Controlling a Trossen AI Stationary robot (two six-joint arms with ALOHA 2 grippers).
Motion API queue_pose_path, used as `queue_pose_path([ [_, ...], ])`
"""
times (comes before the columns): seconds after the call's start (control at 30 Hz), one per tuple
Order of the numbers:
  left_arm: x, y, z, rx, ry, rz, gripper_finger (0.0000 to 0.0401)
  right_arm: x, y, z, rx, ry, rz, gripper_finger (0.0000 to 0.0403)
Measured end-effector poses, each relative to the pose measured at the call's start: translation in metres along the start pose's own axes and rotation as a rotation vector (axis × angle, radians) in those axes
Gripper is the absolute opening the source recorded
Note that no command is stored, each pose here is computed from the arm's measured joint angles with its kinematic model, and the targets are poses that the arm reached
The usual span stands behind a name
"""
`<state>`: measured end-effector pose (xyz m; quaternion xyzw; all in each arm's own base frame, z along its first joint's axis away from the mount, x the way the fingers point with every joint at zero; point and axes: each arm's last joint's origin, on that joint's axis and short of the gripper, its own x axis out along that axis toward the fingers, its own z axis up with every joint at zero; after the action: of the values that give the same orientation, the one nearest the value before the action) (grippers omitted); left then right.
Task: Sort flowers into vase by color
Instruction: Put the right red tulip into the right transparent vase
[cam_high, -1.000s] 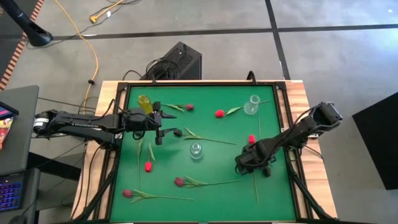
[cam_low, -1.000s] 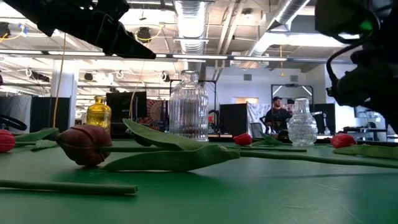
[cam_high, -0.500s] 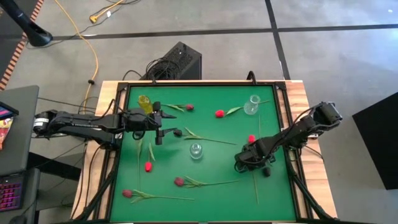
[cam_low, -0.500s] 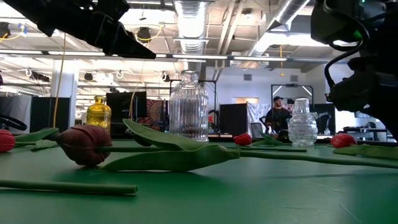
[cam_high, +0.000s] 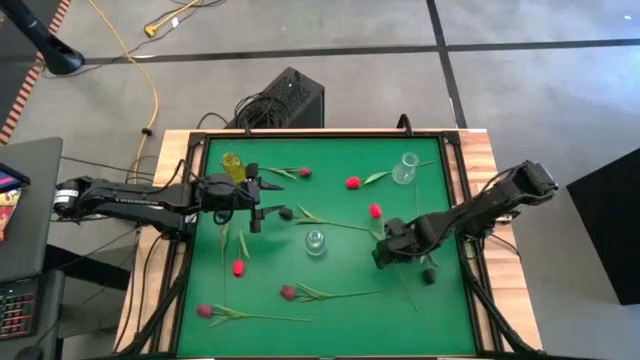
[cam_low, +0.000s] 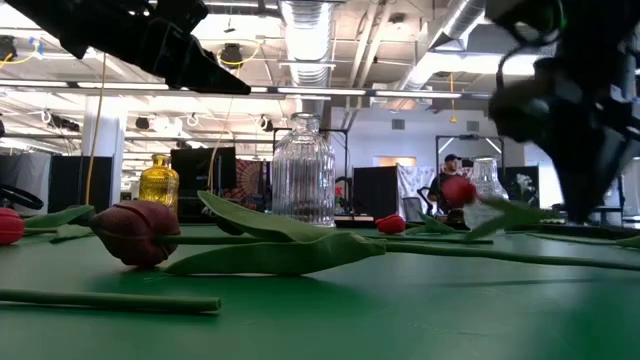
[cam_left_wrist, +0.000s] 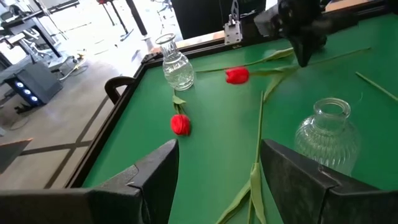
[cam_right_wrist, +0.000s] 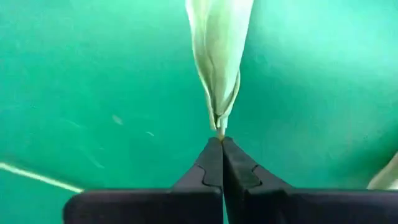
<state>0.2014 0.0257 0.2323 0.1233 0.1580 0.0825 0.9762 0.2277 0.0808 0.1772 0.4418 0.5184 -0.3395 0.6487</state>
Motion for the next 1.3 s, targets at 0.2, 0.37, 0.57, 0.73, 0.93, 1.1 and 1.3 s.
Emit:
queue_pose_path([
  [0.2,0.0,0.0,0.0,-0.017,0.0,0.0,0.0215,-0.041,-0.011,0.011,-0.03,-0.304,0.117,0.0019],
  [0.37,0.0,0.0,0.001,-0.049,-0.007,0.002,0.0215,-0.081,-0.026,0.019,-0.109,-0.563,0.225,0.0019],
  [0.57,0.0,0.002,0.002,-0.156,-0.013,0.042,0.0215,-0.126,-0.057,0.031,-0.192,-0.862,0.243,0.0019],
  [0.73,0.0,0.003,0.001,-0.224,-0.005,0.1,0.0215,-0.153,-0.085,0.04,-0.201,-1.104,0.138,0.0019],
  [0.93,0.0,0.004,0.001,-0.247,-0.003,0.133,0.0215,-0.172,-0.107,0.052,-0.156,-1.233,0.035,0.0019],
  [1.1,0.0,0.005,0.005,-0.255,-0.048,0.143,0.0215,-0.184,-0.11,0.065,-0.117,-1.316,-0.027,0.0019],
  [1.3,-0.001,0.007,0.01,-0.264,-0.104,0.152,0.0215,-0.185,-0.112,0.087,-0.155,-1.31,-0.11,0.0019],
])
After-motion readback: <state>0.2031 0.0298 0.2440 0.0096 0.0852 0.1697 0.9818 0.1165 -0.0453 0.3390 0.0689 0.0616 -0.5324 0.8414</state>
